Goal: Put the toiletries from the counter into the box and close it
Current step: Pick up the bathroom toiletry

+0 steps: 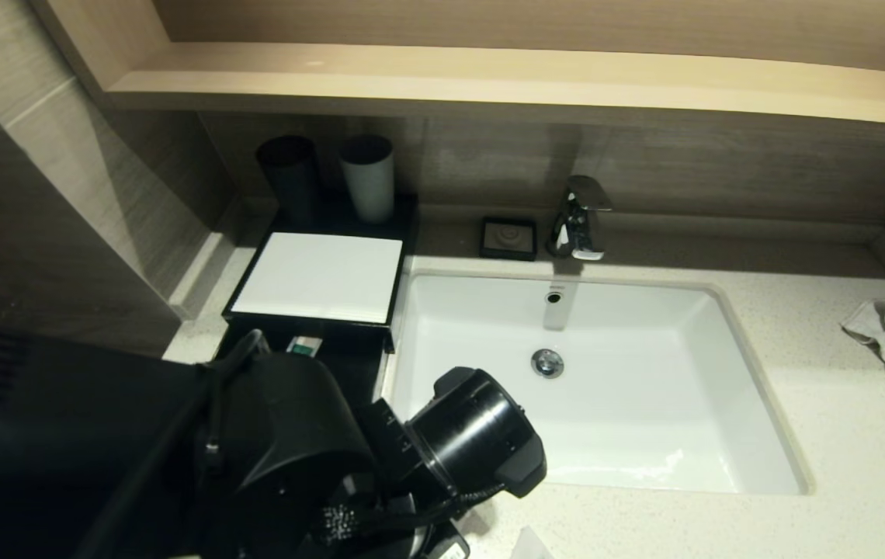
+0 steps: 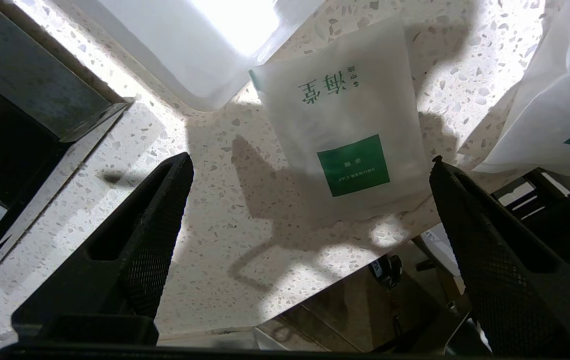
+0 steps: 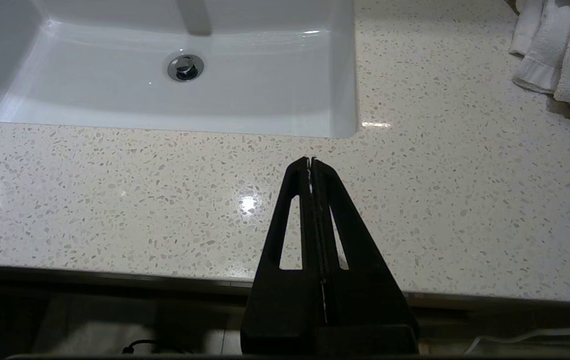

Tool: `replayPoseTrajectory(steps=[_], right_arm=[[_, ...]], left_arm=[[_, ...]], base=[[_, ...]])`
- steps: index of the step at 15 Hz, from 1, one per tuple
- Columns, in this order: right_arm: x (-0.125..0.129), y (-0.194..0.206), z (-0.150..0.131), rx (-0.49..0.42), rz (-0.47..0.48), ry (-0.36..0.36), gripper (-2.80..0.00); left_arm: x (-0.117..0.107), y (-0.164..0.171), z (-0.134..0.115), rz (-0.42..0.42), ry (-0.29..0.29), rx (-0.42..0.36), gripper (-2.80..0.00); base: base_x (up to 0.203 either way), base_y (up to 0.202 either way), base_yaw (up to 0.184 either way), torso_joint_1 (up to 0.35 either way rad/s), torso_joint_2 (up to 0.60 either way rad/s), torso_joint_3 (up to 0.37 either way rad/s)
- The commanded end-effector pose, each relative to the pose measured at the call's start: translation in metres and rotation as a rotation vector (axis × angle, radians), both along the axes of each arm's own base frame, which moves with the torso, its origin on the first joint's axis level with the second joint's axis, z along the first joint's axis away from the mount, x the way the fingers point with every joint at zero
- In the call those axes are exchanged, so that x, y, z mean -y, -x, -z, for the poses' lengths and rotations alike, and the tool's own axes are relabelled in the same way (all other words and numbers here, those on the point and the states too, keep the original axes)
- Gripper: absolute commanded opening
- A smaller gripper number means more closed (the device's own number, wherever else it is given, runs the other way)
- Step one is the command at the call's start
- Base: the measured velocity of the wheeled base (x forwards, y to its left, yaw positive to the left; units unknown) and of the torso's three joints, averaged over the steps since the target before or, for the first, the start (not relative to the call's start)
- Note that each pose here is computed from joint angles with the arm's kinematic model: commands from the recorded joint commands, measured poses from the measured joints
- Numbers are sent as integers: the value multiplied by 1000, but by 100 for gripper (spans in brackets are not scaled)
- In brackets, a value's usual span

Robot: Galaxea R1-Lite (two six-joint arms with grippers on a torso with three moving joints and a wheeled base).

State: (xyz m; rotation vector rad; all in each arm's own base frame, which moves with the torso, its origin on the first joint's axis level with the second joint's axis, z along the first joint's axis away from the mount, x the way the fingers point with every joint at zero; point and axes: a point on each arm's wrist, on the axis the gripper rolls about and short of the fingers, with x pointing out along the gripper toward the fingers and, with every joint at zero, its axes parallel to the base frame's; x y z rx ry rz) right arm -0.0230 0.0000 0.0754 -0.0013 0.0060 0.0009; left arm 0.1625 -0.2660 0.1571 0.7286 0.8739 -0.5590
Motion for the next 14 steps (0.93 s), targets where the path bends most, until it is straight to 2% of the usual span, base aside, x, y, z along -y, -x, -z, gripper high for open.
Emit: replayPoseTrajectory(steps=[1,14], right_arm=[[0,0,0,0,1,0,-280],[0,0,0,0,-1,0,-280]], left_arm=[[2,-1,4,-17,-2,-7,0],[4,-1,12,-63,2,-32,0]], base=[[0,0,0,0,0,0],[0,0,0,0,0,0]])
